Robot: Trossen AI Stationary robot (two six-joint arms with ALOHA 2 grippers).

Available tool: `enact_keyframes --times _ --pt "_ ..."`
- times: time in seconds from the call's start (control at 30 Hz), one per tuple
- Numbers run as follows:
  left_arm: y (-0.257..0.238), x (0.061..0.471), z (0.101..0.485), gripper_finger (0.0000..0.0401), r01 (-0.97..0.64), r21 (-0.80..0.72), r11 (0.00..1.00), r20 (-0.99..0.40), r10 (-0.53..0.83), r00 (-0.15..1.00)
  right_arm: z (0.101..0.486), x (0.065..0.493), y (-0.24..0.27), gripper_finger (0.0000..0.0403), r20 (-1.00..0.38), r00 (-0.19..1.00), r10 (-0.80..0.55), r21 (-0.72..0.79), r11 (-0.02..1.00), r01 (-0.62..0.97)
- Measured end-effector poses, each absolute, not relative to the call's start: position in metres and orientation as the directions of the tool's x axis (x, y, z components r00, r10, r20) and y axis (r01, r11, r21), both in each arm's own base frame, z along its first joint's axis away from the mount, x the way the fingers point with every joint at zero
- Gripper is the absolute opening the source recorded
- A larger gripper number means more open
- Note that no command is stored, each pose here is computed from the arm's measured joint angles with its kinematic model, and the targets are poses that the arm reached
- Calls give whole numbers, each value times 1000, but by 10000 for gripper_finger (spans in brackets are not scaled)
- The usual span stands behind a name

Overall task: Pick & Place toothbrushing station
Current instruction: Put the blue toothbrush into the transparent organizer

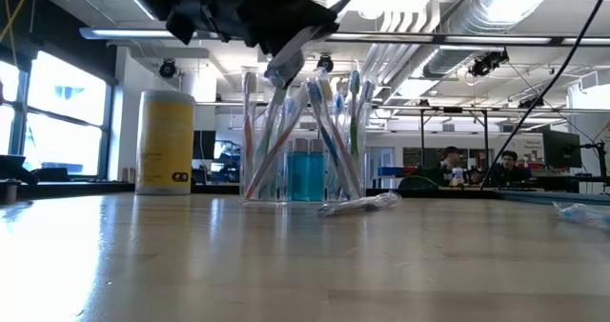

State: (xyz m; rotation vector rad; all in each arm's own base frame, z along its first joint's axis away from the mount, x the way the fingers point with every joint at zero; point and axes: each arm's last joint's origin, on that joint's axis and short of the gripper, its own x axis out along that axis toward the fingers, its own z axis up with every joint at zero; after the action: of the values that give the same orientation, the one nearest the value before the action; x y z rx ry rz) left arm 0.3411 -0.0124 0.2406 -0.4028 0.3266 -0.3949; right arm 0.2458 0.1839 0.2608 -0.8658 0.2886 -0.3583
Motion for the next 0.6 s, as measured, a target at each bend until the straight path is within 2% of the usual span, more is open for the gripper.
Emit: enact_keyframes --times 0.13,0.27,0.4,0.6 --pt "-9 329 258 14 213 -325 921 -243 -299 923 260 239 194 3 -112 928 -354 -752 641 154" --pt "-1 305 285 14 10 -108 994 -255 -37 966 258 233 200 3 -120 933 -340 -740 657 144" --pt "6 279 306 14 -191 71 979 -235 202 951 253 232 199 3 -147 927 -344 -743 657 126" --pt "24 238 329 14 -313 193 930 -226 353 908 244 234 190 3 -198 903 -381 -730 673 124"
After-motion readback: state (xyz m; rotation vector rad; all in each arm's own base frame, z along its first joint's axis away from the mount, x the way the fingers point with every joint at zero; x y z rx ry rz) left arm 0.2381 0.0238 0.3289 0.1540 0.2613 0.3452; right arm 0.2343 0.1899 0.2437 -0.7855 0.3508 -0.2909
